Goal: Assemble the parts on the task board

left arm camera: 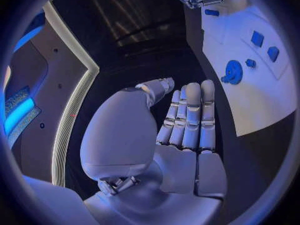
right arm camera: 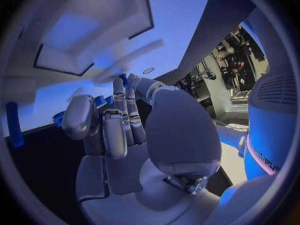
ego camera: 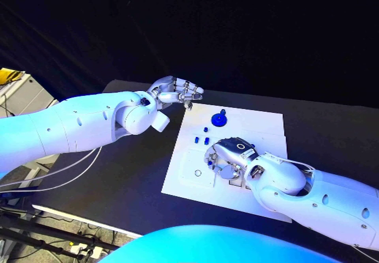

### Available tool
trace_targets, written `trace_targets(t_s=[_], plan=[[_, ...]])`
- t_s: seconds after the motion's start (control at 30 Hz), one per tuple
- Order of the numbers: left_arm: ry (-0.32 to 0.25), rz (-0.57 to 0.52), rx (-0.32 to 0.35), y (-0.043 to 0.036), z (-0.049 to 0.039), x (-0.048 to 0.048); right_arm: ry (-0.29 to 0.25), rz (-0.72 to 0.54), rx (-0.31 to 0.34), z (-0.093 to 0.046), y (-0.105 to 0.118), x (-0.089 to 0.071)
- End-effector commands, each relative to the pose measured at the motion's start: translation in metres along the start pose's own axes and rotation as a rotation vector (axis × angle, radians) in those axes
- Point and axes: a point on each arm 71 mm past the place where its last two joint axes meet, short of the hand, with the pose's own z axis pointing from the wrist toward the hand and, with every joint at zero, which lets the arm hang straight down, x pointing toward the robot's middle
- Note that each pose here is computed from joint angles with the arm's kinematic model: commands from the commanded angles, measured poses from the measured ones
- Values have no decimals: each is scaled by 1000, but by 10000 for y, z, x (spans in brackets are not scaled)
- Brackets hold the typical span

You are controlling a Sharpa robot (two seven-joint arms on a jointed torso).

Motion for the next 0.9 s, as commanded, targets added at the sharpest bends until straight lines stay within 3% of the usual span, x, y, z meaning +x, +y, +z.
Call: trace_targets(t_s=[0.03, 0.37, 0.53, 0.7, 0.9], plan=[[19, 0, 6, -15, 5, 20, 14, 5, 0, -23, -13, 50], [20, -1, 3, -10, 6, 14, -85, 43, 3, -64, -43, -25], [20, 0, 0, -6, 5, 6, -110, 60, 15, -136, -89, -90], [18, 0, -1, -3, 2, -5, -114, 82, 60, -260, -236, -260], [19, -1, -1, -1, -2, -11, -57, 87, 151, -413, -536, -510]])
